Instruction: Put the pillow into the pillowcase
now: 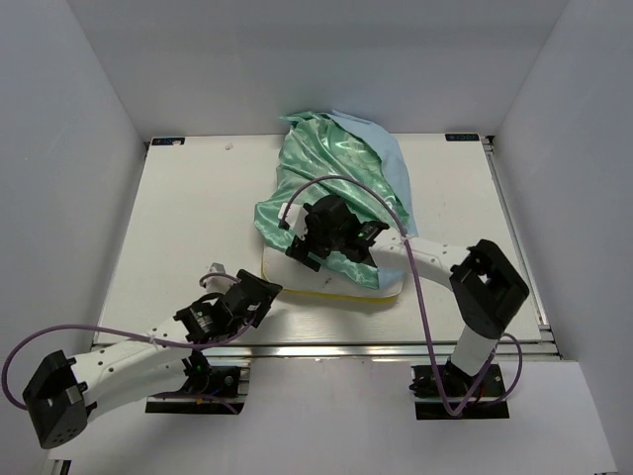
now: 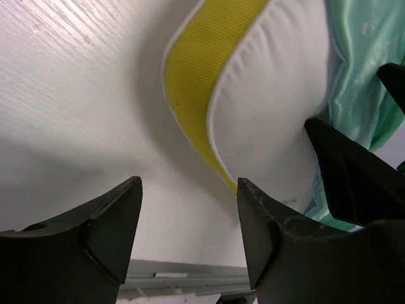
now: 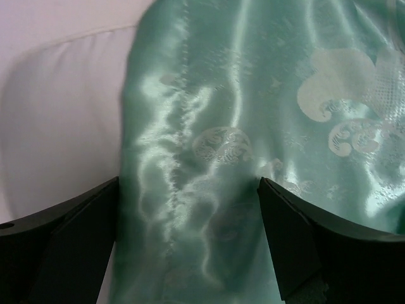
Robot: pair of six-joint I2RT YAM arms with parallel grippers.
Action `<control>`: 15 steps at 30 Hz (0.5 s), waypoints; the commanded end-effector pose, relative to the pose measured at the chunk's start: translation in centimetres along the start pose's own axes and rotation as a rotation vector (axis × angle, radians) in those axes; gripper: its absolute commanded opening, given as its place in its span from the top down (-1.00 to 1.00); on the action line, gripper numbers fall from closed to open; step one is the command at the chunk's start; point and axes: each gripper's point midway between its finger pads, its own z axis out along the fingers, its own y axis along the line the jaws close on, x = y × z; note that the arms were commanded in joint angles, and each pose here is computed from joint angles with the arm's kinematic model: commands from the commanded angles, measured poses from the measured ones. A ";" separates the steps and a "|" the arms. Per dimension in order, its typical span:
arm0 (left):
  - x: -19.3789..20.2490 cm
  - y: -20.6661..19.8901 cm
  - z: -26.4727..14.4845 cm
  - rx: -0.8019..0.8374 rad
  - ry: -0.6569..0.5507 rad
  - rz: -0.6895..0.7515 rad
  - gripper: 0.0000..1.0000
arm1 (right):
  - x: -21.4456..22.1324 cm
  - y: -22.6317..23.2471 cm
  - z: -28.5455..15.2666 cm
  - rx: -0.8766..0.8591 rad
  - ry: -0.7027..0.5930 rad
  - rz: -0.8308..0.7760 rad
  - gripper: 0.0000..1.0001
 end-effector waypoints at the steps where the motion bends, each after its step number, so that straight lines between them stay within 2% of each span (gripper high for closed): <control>1: -0.5 -0.2 1.6 0.034 -0.026 -0.098 -0.39 | -1.1 -4.4 -0.2 0.209 -0.002 -0.053 -0.79; 2: -0.3 -0.7 2.2 0.052 -0.018 -0.116 -0.36 | -0.8 -4.6 0.0 0.222 0.004 -0.065 -0.77; 5: -0.1 -1.3 3.3 0.075 -0.008 -0.143 -0.32 | -0.3 -5.0 -0.2 0.244 0.017 -0.108 -0.53; 6: -0.1 -1.5 3.9 0.075 -0.012 -0.148 -0.28 | -0.6 -4.8 -0.7 0.235 0.007 -0.125 -0.32; 8: 0.0 -1.8 4.4 0.083 -0.015 -0.151 -0.24 | -1.2 -3.8 -1.1 0.179 -0.023 -0.133 -0.07; 9: 0.1 -1.5 4.8 0.073 -0.018 -0.146 -0.19 | -1.3 -3.2 -1.4 0.144 -0.028 -0.132 0.16; 11: 0.3 -2.8 5.0 0.131 -0.005 -0.165 -0.14 | -2.4 -1.6 -2.5 0.060 -0.066 -0.134 0.37; 12: 0.3 -3.0 5.2 0.140 -0.005 -0.157 -0.11 | -3.5 -0.6 -2.9 -0.004 -0.102 -0.136 0.56; 15: 0.6 -4.3 5.6 0.185 0.005 -0.138 -0.08 | -3.9 1.4 -3.9 -0.111 -0.092 -0.124 0.82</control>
